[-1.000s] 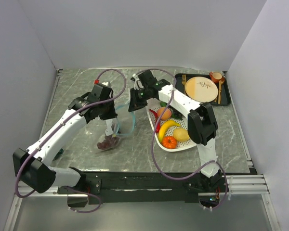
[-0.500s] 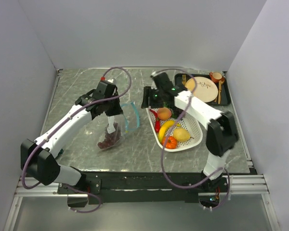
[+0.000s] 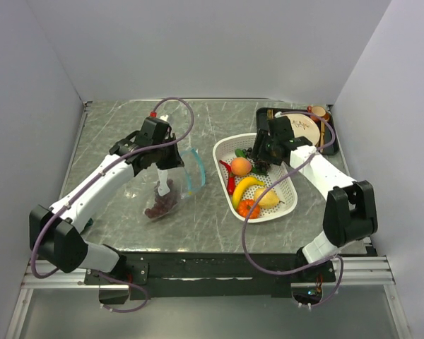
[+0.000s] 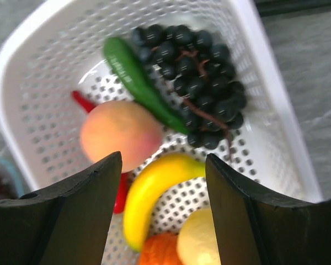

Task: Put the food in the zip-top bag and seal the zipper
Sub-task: Adjust the zipper food storage bag at the center of the board, then pick up the fake fruit from the bin, then place the fake fruit in the zipper food storage bag, then adjust the zipper food storage bag at the center of the board.

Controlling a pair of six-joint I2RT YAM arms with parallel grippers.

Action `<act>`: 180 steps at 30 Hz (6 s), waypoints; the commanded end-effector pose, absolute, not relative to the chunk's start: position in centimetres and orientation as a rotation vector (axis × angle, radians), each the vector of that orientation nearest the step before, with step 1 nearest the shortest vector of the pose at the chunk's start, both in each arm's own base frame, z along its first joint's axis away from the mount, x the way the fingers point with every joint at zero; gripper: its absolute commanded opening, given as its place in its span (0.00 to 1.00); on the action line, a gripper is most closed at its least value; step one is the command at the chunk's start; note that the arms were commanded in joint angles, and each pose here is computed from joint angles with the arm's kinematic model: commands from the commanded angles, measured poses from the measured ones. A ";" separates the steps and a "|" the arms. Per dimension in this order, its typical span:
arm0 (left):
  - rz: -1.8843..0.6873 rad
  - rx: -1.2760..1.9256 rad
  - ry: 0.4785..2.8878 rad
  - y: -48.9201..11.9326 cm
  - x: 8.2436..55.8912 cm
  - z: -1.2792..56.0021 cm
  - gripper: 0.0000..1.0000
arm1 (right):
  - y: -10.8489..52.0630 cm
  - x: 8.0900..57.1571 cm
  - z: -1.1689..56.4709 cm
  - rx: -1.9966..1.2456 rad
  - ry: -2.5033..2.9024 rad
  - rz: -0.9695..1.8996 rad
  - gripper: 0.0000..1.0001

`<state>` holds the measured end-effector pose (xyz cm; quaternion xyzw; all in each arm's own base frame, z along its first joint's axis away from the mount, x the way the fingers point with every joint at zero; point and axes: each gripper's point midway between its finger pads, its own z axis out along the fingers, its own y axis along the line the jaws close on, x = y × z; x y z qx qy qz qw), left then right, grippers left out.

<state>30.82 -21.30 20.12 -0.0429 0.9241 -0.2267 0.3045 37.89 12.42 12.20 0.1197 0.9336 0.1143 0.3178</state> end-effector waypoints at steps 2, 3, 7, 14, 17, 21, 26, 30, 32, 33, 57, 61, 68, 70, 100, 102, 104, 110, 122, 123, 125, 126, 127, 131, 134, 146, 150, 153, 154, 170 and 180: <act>-0.688 -0.048 2.345 -21.9 30.7 22.6 0.01 | 9.9 40.1 12.2 0.317 2.428 0.143 0.69; -0.686 -0.046 2.341 -21.9 30.6 22.6 0.01 | 9.7 40.3 12.0 0.321 2.434 0.122 0.70; -0.676 -0.046 2.357 -21.8 30.5 22.2 0.01 | 9.4 41.0 10.4 0.331 2.481 0.095 0.69; -0.667 -0.045 2.355 -21.6 30.4 22.1 0.01 | 8.8 41.3 8.6 0.355 2.504 0.063 0.70; -0.671 -0.040 2.358 -21.8 30.5 22.1 0.01 | 8.4 41.4 8.0 0.358 2.509 0.032 0.69; -0.675 -0.032 2.362 -22.0 30.7 22.1 0.01 | 8.8 41.7 6.8 0.347 2.534 0.047 0.69; -0.673 -0.036 2.357 -22.0 30.8 22.3 0.01 | 9.2 42.5 5.8 0.337 2.543 0.057 0.66; -0.671 -0.035 2.358 -22.0 30.8 22.3 0.01 | 9.1 42.8 5.2 0.337 2.549 0.053 0.66; -0.673 -0.032 2.364 -22.1 30.7 22.1 0.01 | 9.3 42.9 5.0 0.338 2.553 0.070 0.64; -0.675 -0.028 2.361 -22.2 30.8 22.2 0.01 | 9.4 43.0 4.7 0.339 2.554 0.076 0.63; -0.667 -0.008 2.373 -22.5 30.7 21.8 0.01 | 10.6 40.9 16.2 0.261 2.294 0.303 0.11; -0.672 -0.001 2.372 -22.7 30.7 21.9 0.01 | 10.6 40.4 18.6 0.258 2.255 0.323 0.12; -0.674 0.008 2.369 -22.8 30.7 22.0 0.01 | 12.8 38.9 23.8 0.212 2.158 0.510 0.13; -0.674 0.006 2.371 -22.8 30.7 21.9 0.01 | 13.8 38.3 24.9 0.185 2.141 0.578 0.13; -0.724 0.022 2.282 -21.9 28.9 25.7 0.01 | 35.8 31.6 25.0 -0.338 2.201 1.295 0.16; -0.721 0.022 2.273 -21.8 28.7 25.9 0.01 | 36.5 31.5 24.3 -0.335 2.218 1.314 0.16; -0.714 0.015 2.277 -21.6 28.6 25.8 0.01 | 37.4 31.6 23.1 -0.335 2.249 1.322 0.16; -0.687 -0.021 2.244 -20.6 28.4 26.7 0.01 | 39.6 31.9 21.9 -0.381 2.284 1.303 0.17; -0.663 -0.049 2.204 -20.0 28.6 27.6 0.01 | 36.2 33.7 20.1 -0.305 2.303 0.981 0.78; -0.664 -0.051 2.205 -20.0 28.7 27.5 0.01 | 35.7 33.8 20.2 -0.301 2.297 0.957 0.78; -0.663 -0.048 2.204 -20.1 28.8 27.5 0.01 | 34.1 34.2 20.7 -0.265 2.278 0.906 0.79; -0.656 -0.048 2.208 -20.1 29.0 27.4 0.01 | 33.6 34.3 20.8 -0.252 2.273 0.892 0.79; -0.654 -0.048 2.209 -20.1 29.0 27.4 0.01 | 32.7 34.5 21.2 -0.227 2.264 0.873 0.79; -0.651 -0.046 2.208 -20.1 29.2 27.5 0.01 | 29.3 35.6 21.9 -0.096 2.222 0.745 0.79; -0.647 -0.048 2.209 -20.1 29.1 27.5 0.01 | 27.7 35.9 22.1 -0.076 2.213 0.715 0.77; -0.565 -0.092 2.176 -18.2 29.0 28.6 0.01 | 29.3 34.2 17.2 -0.113 2.363 0.846 0.44; -0.567 -0.094 2.178 -18.2 29.0 28.6 0.01 | 30.6 34.2 15.9 -0.163 2.435 0.880 0.44; -0.571 -0.093 2.179 -18.3 29.0 28.5 0.01 | 31.3 33.9 15.3 -0.176 2.451 0.906 0.44; -0.568 -0.092 2.183 -18.3 29.0 28.4 0.01 | 31.3 33.9 15.1 -0.172 2.452 0.904 0.44; -0.560 -0.112 2.159 -17.7 29.0 29.1 0.01 | 33.3 33.8 12.9 -0.235 2.501 0.979 0.33; -0.491 -0.142 2.156 -16.2 29.1 28.9 0.01 | 34.8 34.1 20.1 -0.294 2.318 1.078 0.00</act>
